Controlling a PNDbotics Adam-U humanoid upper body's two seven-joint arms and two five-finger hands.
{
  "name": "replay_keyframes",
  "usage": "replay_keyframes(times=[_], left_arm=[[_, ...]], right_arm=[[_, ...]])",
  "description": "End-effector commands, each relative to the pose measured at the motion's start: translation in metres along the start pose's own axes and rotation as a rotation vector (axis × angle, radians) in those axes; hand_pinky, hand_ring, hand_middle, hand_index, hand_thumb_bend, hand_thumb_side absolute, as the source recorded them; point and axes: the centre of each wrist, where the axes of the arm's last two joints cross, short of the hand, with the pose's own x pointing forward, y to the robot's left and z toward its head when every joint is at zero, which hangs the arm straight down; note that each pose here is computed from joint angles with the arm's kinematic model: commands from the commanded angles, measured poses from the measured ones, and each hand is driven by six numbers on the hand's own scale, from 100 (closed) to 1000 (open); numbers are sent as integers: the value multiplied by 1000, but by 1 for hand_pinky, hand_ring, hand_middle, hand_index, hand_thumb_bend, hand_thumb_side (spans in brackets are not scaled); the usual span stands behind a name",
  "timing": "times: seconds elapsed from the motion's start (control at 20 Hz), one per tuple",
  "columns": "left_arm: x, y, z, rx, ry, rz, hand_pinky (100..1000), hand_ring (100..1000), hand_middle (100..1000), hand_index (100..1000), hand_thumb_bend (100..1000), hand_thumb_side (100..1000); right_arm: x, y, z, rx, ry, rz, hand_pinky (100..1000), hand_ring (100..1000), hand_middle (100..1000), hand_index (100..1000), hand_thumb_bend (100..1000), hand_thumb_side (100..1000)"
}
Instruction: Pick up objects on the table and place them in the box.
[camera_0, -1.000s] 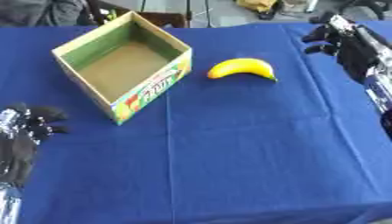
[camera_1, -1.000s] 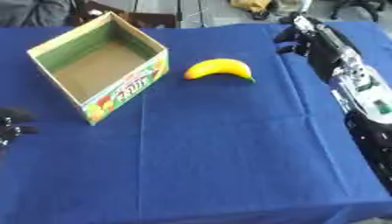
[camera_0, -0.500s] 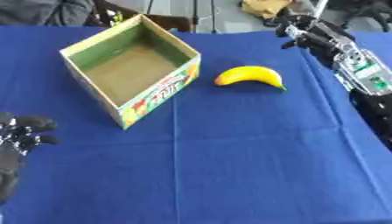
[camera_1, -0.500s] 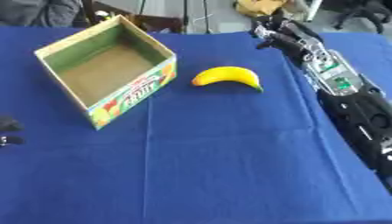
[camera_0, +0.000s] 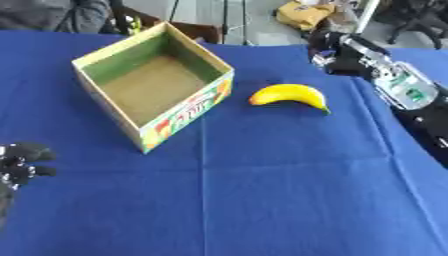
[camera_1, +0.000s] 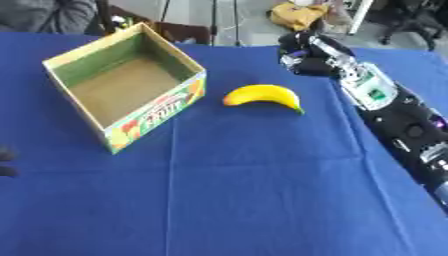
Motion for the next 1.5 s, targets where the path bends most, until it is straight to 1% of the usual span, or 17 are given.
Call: replay_keyframes(times=[0.05, 0.2, 0.35, 0.45, 0.6, 0.75, 0.9, 1.05, 1.5], left_arm=[[9, 0, -5, -24, -29, -18, 611, 699, 605, 591, 179, 1000], [9, -1, -5, -27, -31, -18, 610, 700, 605, 592, 178, 1000], [9, -2, -5, -30, -32, -19, 610, 701, 605, 592, 178, 1000], [9, -2, -5, -31, -32, -19, 610, 701, 605, 592, 177, 1000], [9, -2, -5, -31, -31, -18, 610, 702, 605, 592, 177, 1000], [9, -2, -5, -32, -32, -18, 610, 702, 605, 592, 177, 1000], [8, -3, -5, -31, -33, -17, 610, 703, 605, 592, 177, 1000], [8, -3, -5, -31, -33, -16, 610, 704, 606, 593, 177, 1000], [8, -4, -5, -31, -33, -13, 610, 706, 606, 593, 177, 1000]], right_arm=[[7, -27, 3, -34, -2, 111, 758, 867, 803, 867, 166, 360], [11, -23, 0, -11, -1, 163, 753, 859, 799, 864, 194, 351], [15, -18, -6, 26, -7, 205, 748, 845, 773, 859, 214, 354], [21, -14, -10, 64, -27, 235, 741, 833, 754, 854, 235, 361], [30, -10, -16, 125, -48, 281, 742, 834, 755, 854, 258, 379], [35, -5, -20, 186, -52, 323, 746, 843, 763, 860, 290, 404], [36, 0, -23, 244, -40, 358, 750, 851, 776, 867, 313, 420], [36, 5, -25, 286, -28, 395, 752, 853, 781, 868, 318, 427], [30, 18, -29, 349, 10, 504, 747, 840, 776, 865, 351, 448]])
